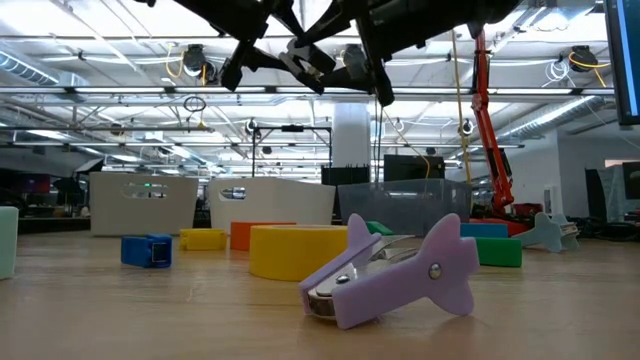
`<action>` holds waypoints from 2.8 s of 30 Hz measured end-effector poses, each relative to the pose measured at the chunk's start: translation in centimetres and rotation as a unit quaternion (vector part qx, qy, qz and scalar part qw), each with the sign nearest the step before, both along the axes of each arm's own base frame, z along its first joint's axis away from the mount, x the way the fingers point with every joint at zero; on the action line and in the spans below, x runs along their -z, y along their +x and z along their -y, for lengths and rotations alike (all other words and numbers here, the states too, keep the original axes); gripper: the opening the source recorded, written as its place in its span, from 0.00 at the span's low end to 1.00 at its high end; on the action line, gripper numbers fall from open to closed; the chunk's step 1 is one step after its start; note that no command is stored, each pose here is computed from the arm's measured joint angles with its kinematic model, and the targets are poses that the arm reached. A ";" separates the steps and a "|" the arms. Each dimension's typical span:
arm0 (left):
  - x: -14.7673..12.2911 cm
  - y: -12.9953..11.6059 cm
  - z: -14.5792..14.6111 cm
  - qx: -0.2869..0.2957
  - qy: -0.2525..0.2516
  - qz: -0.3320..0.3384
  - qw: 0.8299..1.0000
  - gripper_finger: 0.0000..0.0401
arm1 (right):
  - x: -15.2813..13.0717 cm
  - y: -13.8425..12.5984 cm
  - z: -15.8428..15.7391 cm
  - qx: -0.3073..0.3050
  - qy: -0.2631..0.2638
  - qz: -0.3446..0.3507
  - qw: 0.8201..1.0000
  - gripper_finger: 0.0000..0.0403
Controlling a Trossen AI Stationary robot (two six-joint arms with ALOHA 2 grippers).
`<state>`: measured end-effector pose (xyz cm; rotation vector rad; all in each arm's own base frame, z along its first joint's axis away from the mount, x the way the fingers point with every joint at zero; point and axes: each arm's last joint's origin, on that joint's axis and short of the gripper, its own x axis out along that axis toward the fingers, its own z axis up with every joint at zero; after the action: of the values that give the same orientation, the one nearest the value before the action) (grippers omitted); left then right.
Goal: Pick and place Stapler, Stapler remover, tape
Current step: Put the black stapler into the black bin
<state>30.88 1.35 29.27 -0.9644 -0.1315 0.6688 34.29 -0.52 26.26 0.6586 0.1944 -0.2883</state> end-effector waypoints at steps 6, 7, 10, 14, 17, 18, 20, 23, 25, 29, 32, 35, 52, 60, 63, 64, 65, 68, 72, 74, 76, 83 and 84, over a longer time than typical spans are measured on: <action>0.1 -0.1 -0.1 -0.012 0.000 -0.005 1.000 0.44 | 0.0 0.0 0.1 0.009 -0.014 -0.001 1.000 0.50; 0.2 -0.1 -0.1 -0.016 0.000 -0.009 1.000 0.44 | 0.1 0.0 0.1 0.009 -0.017 -0.002 1.000 0.48; 0.3 -0.1 -0.1 -0.018 -0.002 -0.013 1.000 0.44 | 0.1 0.0 0.1 0.009 -0.017 -0.003 1.000 0.44; 0.4 -0.2 -0.1 -0.015 -0.006 -0.016 1.000 0.44 | 0.1 0.0 0.1 0.013 -0.016 -0.004 1.000 0.43; 0.3 -0.2 -0.1 -0.015 -0.006 -0.016 1.000 0.44 | 0.1 0.0 0.1 0.013 -0.015 -0.003 1.000 0.42; 0.3 -0.2 -0.1 -0.015 -0.006 -0.016 1.000 0.44 | 0.1 0.0 0.1 0.013 -0.015 -0.003 1.000 0.42; 0.4 -0.2 -0.1 -0.015 -0.005 -0.016 1.000 0.44 | 0.1 0.0 0.1 0.013 -0.015 -0.002 1.000 0.41; 0.3 -0.2 -0.1 -0.016 -0.004 -0.016 1.000 0.44 | 0.1 0.0 0.1 0.013 -0.014 -0.001 1.000 0.39; 0.3 -0.2 -0.2 -0.017 -0.003 -0.016 1.000 0.46 | 0.0 0.0 0.1 0.013 -0.014 0.000 1.000 0.39; 0.1 -0.1 -0.3 -0.012 -0.006 -0.006 1.000 0.55 | 0.0 0.0 0.1 0.009 -0.017 -0.001 1.000 0.38; 0.1 -0.1 -0.2 -0.004 -0.001 -0.008 1.000 0.62 | 0.0 0.0 0.1 0.007 -0.017 0.002 1.000 0.38; 0.1 -0.1 -0.2 -0.003 0.004 -0.012 1.000 0.66 | 0.0 0.0 0.1 0.008 -0.021 0.002 1.000 0.36; 0.1 -0.2 -1.1 -0.018 0.040 -0.040 0.998 0.68 | 0.0 -0.1 0.1 0.008 -0.028 -0.008 1.000 0.34; -0.1 -0.6 -2.5 -0.037 0.055 -0.053 0.996 0.71 | 0.1 -0.2 0.1 0.009 -0.029 -0.019 0.999 0.34; 0.1 -0.7 -3.0 -0.041 0.061 -0.071 0.995 0.72 | 0.2 -0.2 0.1 0.009 -0.029 -0.023 0.999 0.34; 0.1 -0.7 -3.2 -0.043 0.063 -0.073 0.994 0.72 | 0.2 -0.2 0.1 0.008 -0.029 -0.023 0.999 0.34; 0.1 -0.7 -3.4 -0.047 0.063 -0.073 0.994 0.73 | 0.2 -0.2 0.1 0.008 -0.028 -0.023 0.999 0.34; 0.1 -0.9 -4.2 -0.060 0.063 -0.077 0.993 0.72 | 0.3 -0.2 0.1 0.007 -0.028 -0.026 0.999 0.34; 0.1 -1.0 -5.0 -0.068 0.061 -0.077 0.993 0.71 | 0.2 -0.2 0.1 0.007 -0.028 -0.023 0.999 0.34; 0.2 -1.1 -5.4 -0.066 0.061 -0.080 0.993 0.70 | 0.2 -0.2 0.1 0.008 -0.027 -0.024 0.999 0.34; 0.2 -1.1 -5.7 -0.065 0.065 -0.085 0.992 0.70 | 0.2 -0.3 0.1 0.008 -0.027 -0.024 0.999 0.33; -0.6 -2.1 -6.8 -0.080 0.069 -0.084 0.991 0.71 | 0.1 -0.7 0.2 0.014 -0.040 -0.046 0.998 0.33; -0.8 -2.3 -6.8 -0.082 0.070 -0.081 0.991 0.71 | 0.0 -1.0 0.3 0.022 -0.049 -0.053 0.997 0.33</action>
<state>28.57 8.16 30.10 -0.7667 -0.1131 0.8754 33.31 -0.78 26.27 0.5513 0.2656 -0.3728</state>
